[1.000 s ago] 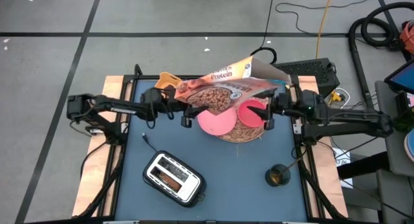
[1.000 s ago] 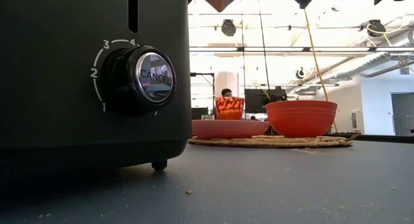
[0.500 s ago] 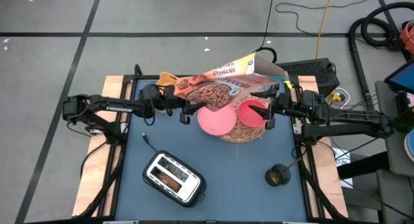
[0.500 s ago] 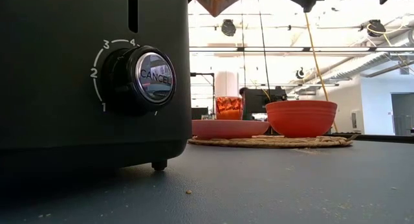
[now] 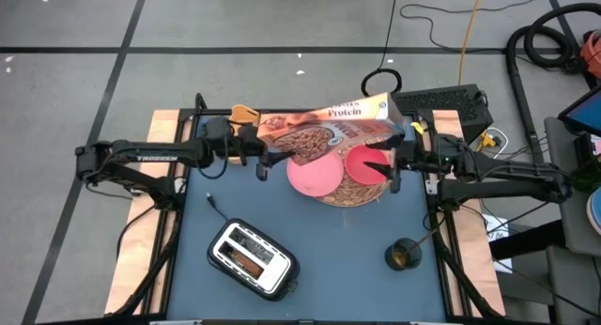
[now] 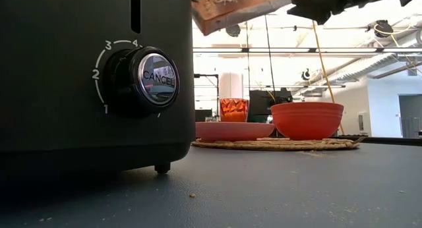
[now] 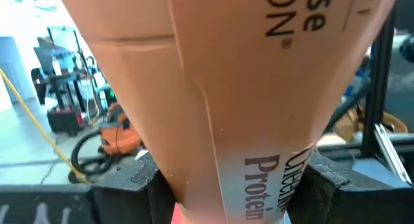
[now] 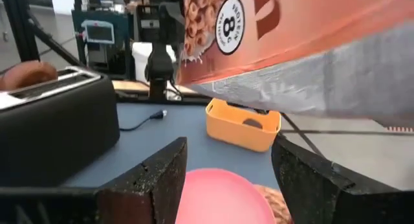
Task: Arrange a breakfast setting
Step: Pour the cereal from the cereal box into the red bowl
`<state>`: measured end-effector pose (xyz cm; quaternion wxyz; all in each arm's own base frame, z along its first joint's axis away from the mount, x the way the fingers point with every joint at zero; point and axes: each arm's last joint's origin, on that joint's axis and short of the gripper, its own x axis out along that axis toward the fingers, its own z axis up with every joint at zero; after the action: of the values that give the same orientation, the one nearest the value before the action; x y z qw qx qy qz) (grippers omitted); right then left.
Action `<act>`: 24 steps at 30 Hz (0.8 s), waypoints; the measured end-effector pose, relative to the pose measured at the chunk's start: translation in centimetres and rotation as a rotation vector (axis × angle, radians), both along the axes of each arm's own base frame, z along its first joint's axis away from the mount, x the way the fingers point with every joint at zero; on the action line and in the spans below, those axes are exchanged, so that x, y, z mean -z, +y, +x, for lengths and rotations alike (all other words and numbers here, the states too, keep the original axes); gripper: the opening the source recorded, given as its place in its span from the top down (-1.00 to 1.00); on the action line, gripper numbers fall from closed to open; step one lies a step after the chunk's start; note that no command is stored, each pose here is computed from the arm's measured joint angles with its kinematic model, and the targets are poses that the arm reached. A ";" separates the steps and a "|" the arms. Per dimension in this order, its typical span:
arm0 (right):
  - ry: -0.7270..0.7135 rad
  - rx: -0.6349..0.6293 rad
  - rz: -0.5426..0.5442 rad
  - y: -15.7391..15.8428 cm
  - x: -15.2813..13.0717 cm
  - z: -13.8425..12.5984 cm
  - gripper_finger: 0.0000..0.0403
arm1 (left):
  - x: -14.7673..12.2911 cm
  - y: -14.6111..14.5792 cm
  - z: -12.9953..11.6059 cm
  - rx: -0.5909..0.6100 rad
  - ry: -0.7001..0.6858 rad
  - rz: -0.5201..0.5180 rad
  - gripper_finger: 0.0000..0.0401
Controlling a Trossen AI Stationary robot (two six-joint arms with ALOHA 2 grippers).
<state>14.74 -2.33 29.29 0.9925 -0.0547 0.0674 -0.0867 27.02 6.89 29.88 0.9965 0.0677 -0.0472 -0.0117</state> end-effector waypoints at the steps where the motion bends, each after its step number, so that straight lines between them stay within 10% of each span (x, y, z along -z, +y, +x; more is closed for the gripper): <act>1: 0.007 0.000 0.001 0.0 0.0 -0.1 -0.07 | 0.0 -0.1 -0.2 0.000 0.014 -0.004 -0.11; 24: 0.365 0.026 0.126 0.5 3.2 -3.1 -0.07 | 1.1 -0.7 -2.3 -0.006 0.286 -0.092 -0.11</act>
<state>11.68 -1.88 26.05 0.9641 -0.0063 0.2521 -0.0838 24.71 6.24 28.81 0.9952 0.0197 0.0948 -0.0158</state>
